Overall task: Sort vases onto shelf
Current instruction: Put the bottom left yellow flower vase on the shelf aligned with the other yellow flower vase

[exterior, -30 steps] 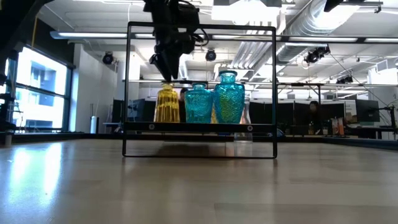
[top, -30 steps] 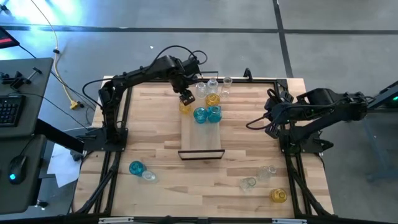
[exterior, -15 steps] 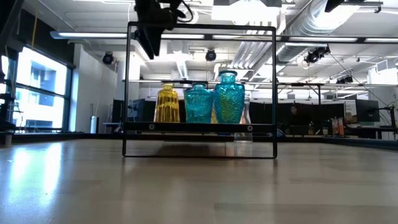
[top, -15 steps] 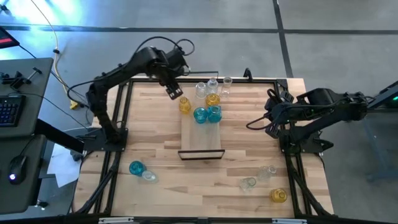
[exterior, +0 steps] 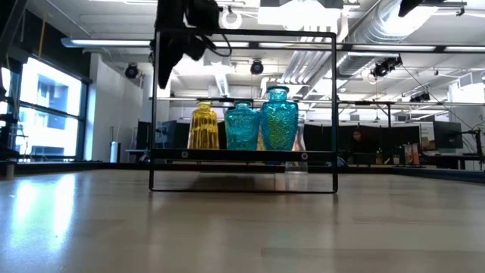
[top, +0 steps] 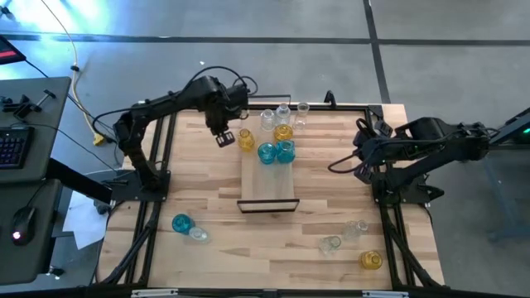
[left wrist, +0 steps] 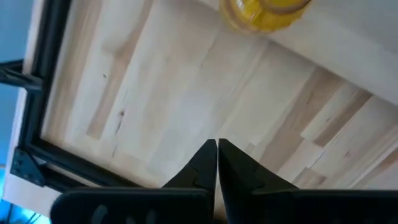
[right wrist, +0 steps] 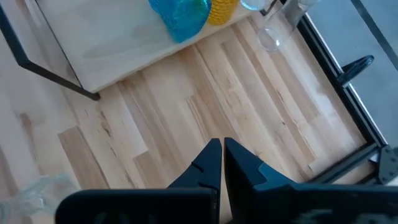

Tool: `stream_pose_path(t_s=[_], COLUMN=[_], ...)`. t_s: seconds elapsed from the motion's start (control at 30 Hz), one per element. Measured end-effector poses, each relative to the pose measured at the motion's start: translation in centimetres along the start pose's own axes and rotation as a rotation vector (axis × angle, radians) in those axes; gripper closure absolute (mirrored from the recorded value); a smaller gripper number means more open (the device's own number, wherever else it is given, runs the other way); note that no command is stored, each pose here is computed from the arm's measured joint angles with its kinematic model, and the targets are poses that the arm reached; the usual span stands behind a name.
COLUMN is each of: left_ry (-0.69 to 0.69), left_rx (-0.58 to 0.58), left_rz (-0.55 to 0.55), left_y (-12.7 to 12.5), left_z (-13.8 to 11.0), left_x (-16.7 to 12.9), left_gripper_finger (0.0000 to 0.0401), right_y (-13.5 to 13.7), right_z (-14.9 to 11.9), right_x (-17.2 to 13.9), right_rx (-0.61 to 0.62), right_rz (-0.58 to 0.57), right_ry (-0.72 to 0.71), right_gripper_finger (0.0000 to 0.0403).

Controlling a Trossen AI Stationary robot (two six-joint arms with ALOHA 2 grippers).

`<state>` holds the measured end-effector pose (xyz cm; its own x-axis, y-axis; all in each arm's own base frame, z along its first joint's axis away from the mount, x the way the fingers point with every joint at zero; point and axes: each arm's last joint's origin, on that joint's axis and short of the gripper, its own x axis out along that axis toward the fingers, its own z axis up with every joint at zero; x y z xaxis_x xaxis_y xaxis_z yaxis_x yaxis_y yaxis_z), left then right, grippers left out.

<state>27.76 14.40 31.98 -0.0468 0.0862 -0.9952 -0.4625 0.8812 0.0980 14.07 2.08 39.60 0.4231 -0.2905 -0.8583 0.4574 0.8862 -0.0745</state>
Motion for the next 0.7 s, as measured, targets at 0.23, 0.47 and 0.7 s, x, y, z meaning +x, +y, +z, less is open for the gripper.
stream_pose_path(t_s=[0.23,0.47,0.7], left_ry=[-0.021,-0.082,-0.105], left_rx=[0.004,-0.007,-0.008], left_rz=[-0.025,-0.109,-0.14], left_y=[-0.2,-0.4,-0.7], left_z=[0.4,1.0,1.3], left_x=[1.3,1.3,1.3], left_gripper_finger=[0.04,0.0401,0.0401], right_y=[-0.4,-0.6,-0.8], right_z=[-0.2,-0.3,-0.4], right_x=[-0.2,-0.4,-0.6], right_rx=[0.026,0.028,0.032], right_rz=[-0.034,-0.046,-0.053], right_ry=[-0.018,-0.038,-0.054], right_gripper_finger=[0.0402,0.0402,0.0403])
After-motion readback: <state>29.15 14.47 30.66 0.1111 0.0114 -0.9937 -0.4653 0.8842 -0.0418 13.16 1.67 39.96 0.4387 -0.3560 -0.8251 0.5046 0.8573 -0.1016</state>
